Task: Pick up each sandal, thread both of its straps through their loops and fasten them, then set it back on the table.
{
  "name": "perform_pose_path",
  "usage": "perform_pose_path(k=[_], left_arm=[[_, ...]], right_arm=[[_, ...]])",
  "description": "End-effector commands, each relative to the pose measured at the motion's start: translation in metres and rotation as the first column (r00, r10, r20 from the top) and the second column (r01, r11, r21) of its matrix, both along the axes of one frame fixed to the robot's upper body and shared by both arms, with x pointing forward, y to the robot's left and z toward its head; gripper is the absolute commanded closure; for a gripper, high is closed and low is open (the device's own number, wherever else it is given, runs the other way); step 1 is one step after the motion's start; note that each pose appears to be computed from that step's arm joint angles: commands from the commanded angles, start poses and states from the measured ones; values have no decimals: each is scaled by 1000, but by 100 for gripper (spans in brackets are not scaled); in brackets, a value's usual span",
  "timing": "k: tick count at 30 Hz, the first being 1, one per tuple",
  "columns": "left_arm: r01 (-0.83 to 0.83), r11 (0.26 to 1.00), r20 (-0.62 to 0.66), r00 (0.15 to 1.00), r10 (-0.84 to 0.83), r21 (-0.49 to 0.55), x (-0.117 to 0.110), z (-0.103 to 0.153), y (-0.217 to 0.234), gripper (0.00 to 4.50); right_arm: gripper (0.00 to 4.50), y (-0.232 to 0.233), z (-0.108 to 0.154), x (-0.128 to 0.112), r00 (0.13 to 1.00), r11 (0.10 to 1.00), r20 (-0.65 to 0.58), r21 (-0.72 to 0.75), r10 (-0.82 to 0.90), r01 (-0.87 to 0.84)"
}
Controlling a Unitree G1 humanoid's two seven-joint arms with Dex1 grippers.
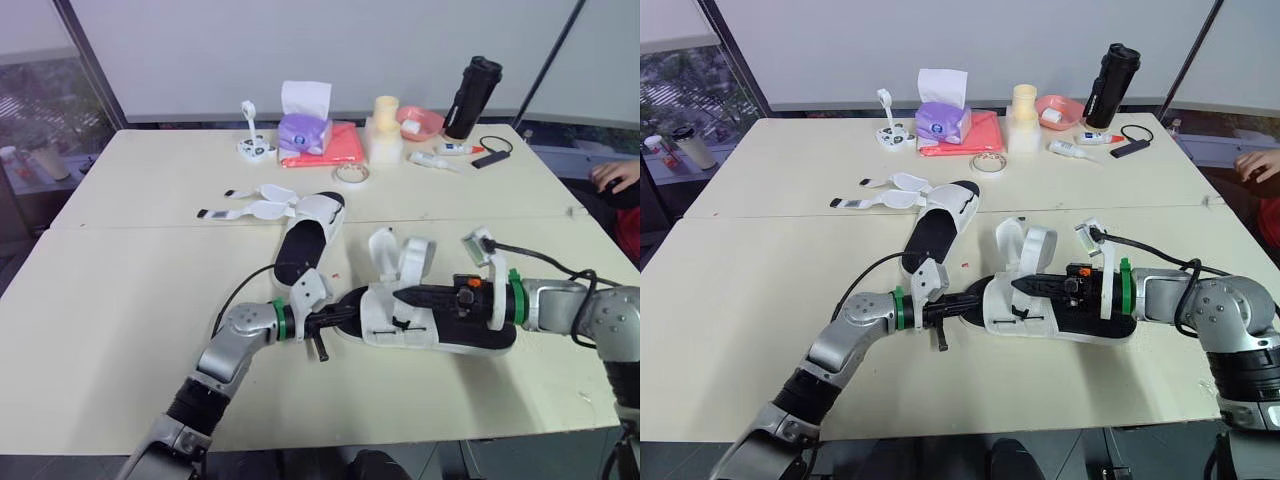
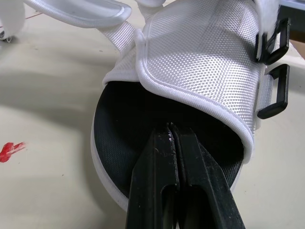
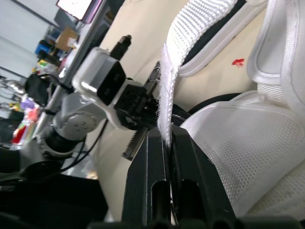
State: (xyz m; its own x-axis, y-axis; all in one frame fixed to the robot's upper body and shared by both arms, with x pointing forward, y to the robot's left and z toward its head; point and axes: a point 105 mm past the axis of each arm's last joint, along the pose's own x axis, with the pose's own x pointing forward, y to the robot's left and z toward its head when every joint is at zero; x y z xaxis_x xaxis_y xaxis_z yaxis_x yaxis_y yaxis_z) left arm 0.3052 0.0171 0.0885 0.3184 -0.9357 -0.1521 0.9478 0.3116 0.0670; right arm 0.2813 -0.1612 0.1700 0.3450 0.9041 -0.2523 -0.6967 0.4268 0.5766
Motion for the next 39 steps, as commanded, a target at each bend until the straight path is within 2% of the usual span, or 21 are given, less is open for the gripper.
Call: perform_pose_path(k=[1,6,12,17,23,27,33,39], left_arm=[[-24,997,-75,997,29,73,-4,-27,9,448],[-25,997,-74,997,30,73,-4,-27,9,448],[-23,997,-73,997,28,73,-3,-27,8,448],[-21,997,-72,997,26,76,-3,-28,8,448],[-19,997,-69,997,25,80,-3,-28,7,448],[-20,996,-69,997,26,82,-2,-28,8,448],[-23,996,-69,997,29,81,-2,-29,8,448],[-20,996,-70,997,25,81,-3,-29,7,448]], right_arm=[[448,-8,13,1,1000,1000,20,26,-7,6],[448,-14,14,3,999,999,3,44,-33,32],[448,-19,-2,0,999,999,2,-39,-32,32],[448,-22,-5,0,1000,998,10,-65,-21,21],[448,-26,-15,2,998,983,57,-182,11,-1],[448,-27,2,10,998,997,51,-74,-24,28],[448,-22,19,3,1000,999,10,38,14,-15],[448,-19,10,0,1000,1000,-9,22,17,-17]])
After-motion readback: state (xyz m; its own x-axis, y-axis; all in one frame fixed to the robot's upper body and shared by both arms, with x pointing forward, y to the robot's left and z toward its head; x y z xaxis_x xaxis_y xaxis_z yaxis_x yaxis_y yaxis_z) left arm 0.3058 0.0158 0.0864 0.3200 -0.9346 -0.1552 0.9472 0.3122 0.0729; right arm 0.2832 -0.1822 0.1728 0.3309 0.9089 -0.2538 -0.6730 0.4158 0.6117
